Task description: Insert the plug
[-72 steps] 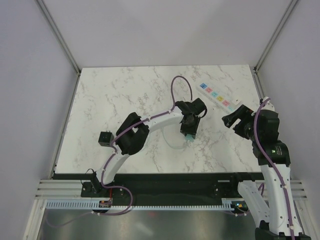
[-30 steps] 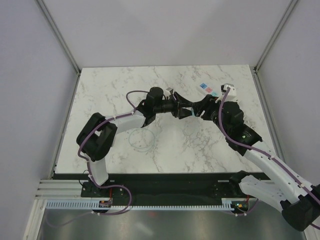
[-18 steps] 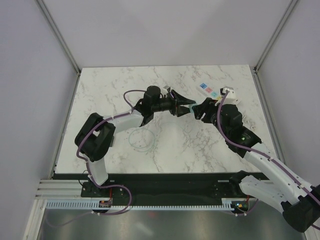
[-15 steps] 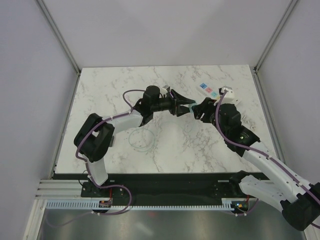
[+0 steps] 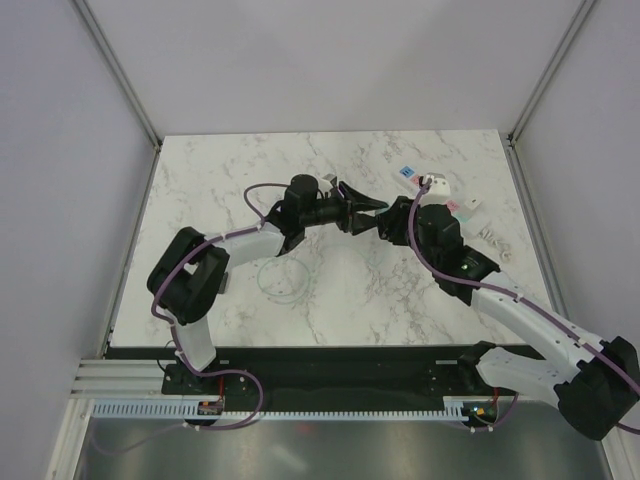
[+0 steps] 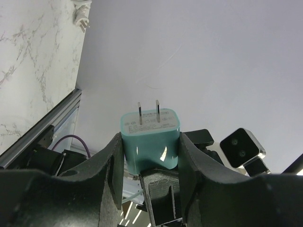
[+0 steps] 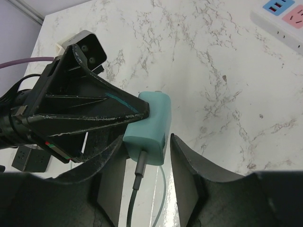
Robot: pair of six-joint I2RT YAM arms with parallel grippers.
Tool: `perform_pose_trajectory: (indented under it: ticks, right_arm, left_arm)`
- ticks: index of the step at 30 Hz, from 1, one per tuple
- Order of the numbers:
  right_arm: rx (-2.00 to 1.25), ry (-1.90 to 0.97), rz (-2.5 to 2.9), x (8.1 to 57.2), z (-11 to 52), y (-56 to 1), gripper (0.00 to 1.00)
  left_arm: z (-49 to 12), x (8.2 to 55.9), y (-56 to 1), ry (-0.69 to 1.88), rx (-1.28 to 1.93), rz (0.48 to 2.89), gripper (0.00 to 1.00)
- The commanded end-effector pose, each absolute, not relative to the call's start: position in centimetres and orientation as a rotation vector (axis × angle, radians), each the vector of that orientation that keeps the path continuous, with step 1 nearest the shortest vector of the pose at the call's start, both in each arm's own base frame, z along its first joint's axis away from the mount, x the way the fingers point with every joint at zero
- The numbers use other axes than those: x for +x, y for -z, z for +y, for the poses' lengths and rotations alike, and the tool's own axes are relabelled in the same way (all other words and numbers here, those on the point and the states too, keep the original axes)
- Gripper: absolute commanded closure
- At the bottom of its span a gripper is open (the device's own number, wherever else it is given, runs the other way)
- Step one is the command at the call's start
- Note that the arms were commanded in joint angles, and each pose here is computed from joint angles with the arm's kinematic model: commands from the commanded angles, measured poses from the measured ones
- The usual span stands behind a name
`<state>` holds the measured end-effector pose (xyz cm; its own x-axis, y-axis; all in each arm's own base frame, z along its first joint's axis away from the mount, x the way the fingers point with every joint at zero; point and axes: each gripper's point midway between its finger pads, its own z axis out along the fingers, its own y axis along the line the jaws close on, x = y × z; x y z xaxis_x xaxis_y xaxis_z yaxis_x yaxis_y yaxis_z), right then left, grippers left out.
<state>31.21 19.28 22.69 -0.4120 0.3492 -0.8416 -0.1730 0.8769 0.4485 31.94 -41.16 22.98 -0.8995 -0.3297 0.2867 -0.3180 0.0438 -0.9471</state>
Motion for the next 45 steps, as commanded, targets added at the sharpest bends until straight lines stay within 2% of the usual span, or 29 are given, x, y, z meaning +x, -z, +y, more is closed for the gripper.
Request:
perform_pose_trajectory:
  ticks: [1, 3, 6, 7, 9, 10, 11, 13, 14, 22, 26, 30, 34, 38, 45]
  right_arm:
    - [0.139, -0.549, 1.853, 32.3, 19.9, -24.6, 0.51]
    - [0.154, -0.514, 1.847, 32.4, 19.8, -24.5, 0.55]
    - [0.161, -0.484, 1.839, 32.3, 19.8, -24.5, 0.72]
    - [0.168, -0.472, 1.830, 32.3, 19.7, -24.7, 0.83]
    - [0.175, -0.455, 1.827, 32.3, 19.7, -24.7, 0.97]
    - [0.189, -0.436, 1.831, 32.4, 19.3, -24.7, 1.00]
    - [0.191, -0.430, 1.835, 32.4, 19.3, -24.7, 1.00]
    - [0.186, -0.414, 1.856, 32.4, 19.3, -24.5, 1.00]
    - [0.184, -0.408, 1.864, 32.4, 19.3, -24.5, 1.00]
    - [0.113, -0.290, 1.948, 32.4, 18.3, -25.2, 1.00]
    - [0.146, -0.175, 2.092, 34.3, 15.2, -24.6, 1.00]
    - [0.125, -0.050, 2.225, 35.4, 12.5, -23.5, 1.00]
    - [-0.006, -0.076, 2.262, 37.4, 12.0, -24.4, 1.00]
    - [-0.101, 0.054, 2.276, 39.2, 9.6, -24.5, 1.00]
    - [-0.560, 0.201, 2.288, 40.6, 8.5, -23.3, 1.00]
  left_arm:
    - [-40.6, 31.4, -26.3, 2.143, -0.667, 2.163, 0.98]
    - [-40.7, 31.3, -26.3, 2.148, -0.665, 2.163, 0.98]
    - [-40.5, 31.3, -26.4, 2.154, -0.663, 2.152, 0.98]
    - [-40.6, 31.4, -26.5, 2.162, -0.651, 2.143, 0.98]
    - [-40.6, 31.2, -27.0, 2.194, -0.605, 2.122, 0.74]
    - [-40.6, 31.1, -27.4, 2.201, -0.579, 2.105, 0.58]
    - [-40.5, 31.1, -27.5, 2.190, -0.570, 2.110, 0.36]
    - [-40.3, 31.3, -27.5, 2.142, -0.540, 2.133, 0.23]
    - [-40.2, 31.3, -27.5, 2.130, -0.524, 2.140, 0.12]
    - [-37.0, 32.3, -27.4, 1.967, -0.453, 2.158, 0.08]
    - [-34.1, 32.7, -27.3, 1.844, -0.426, 2.154, 0.09]
    - [-30.0, 32.5, -25.0, 1.600, -0.393, 2.214, 0.09]
    - [-27.9, 31.6, -24.7, 1.429, -0.215, 2.253, 0.11]
    - [-26.3, 30.4, -25.4, 1.273, -0.016, 2.234, 0.12]
    - [-24.1, 28.4, -27.0, 1.085, 0.231, 2.198, 0.10]
